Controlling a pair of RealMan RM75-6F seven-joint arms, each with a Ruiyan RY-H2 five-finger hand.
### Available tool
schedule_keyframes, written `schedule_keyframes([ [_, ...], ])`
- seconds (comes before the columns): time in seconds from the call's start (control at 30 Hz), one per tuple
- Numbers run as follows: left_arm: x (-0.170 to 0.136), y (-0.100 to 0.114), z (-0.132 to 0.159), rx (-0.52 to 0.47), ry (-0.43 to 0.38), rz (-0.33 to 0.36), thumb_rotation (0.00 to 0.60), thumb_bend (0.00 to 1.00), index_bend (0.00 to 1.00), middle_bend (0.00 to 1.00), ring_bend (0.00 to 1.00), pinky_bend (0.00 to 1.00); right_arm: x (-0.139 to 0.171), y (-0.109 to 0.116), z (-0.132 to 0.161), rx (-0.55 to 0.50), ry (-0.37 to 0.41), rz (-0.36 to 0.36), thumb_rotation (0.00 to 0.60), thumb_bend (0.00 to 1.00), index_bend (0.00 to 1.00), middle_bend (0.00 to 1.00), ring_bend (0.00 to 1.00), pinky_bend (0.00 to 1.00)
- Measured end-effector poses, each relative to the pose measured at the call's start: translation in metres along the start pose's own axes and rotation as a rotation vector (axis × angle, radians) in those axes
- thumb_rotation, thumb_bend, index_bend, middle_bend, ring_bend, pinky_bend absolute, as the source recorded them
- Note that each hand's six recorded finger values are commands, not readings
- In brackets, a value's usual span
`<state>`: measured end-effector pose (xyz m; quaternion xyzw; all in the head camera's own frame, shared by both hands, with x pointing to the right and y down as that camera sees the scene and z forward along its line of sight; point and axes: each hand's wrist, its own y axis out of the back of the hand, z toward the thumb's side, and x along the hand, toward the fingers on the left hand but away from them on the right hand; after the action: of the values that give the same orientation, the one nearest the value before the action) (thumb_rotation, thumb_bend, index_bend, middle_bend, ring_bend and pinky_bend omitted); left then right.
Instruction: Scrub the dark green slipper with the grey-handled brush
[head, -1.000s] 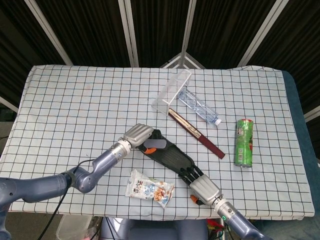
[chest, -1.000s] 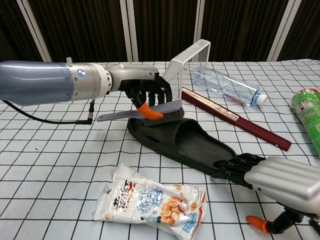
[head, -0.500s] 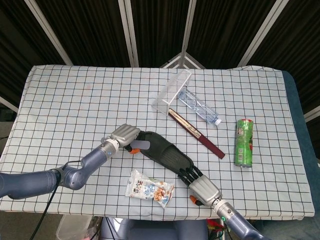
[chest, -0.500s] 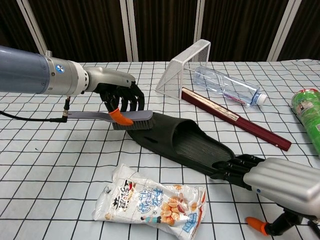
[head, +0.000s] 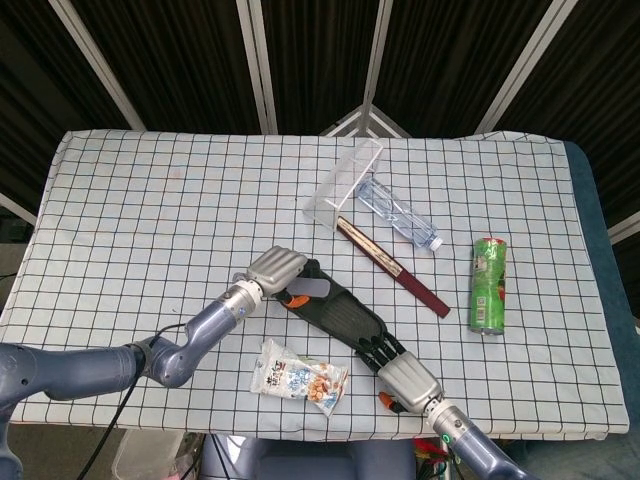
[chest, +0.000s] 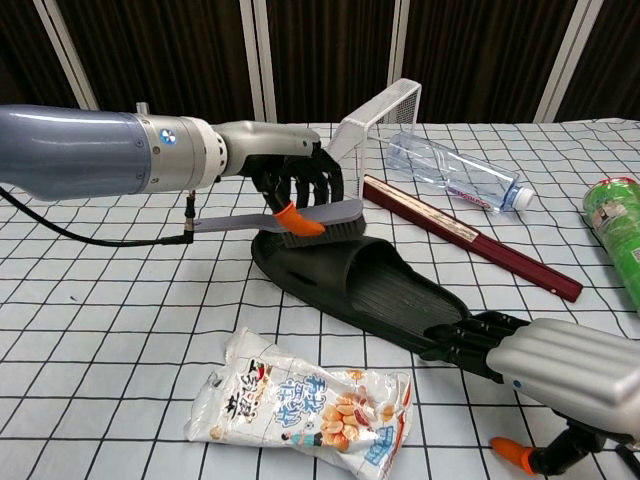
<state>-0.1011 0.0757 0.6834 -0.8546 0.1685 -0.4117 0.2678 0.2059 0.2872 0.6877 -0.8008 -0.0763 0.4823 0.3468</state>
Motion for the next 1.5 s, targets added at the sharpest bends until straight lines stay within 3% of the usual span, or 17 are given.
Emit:
schedule_keyframes([
  [0.3,0.004,0.002,0.008,-0.022,-0.052,0.048,0.600,0.71,0.57,0.60,0.44,0.48,0.003,-0.001,0.000,-0.004,-0.002,0.006,0.522,0.50,0.00,0.00,0.00,0.00],
  [0.7,-0.017,-0.008,-0.027,-0.018,0.060,-0.126,0.600,0.71,0.57,0.60,0.44,0.48,0.003,0.003,0.000,-0.006,0.002,0.001,0.523,0.50,0.00,0.00,0.00,0.00],
  [1.0,-0.052,0.000,-0.047,0.006,0.123,-0.190,0.600,0.71,0.57,0.61,0.44,0.47,0.000,0.000,-0.001,0.005,-0.007,0.002,0.523,0.50,0.00,0.00,0.00,0.00],
  [1.27,-0.059,0.009,-0.040,0.000,0.089,-0.126,0.600,0.71,0.58,0.61,0.44,0.46,0.007,0.010,-0.005,0.027,-0.031,-0.042,0.522,0.50,0.00,0.00,0.00,0.00],
  [1.5,-0.080,0.001,-0.050,-0.039,0.084,-0.123,0.600,0.71,0.58,0.61,0.44,0.45,0.030,0.037,-0.001,0.099,-0.054,-0.126,0.524,0.50,0.00,0.00,0.00,0.00],
])
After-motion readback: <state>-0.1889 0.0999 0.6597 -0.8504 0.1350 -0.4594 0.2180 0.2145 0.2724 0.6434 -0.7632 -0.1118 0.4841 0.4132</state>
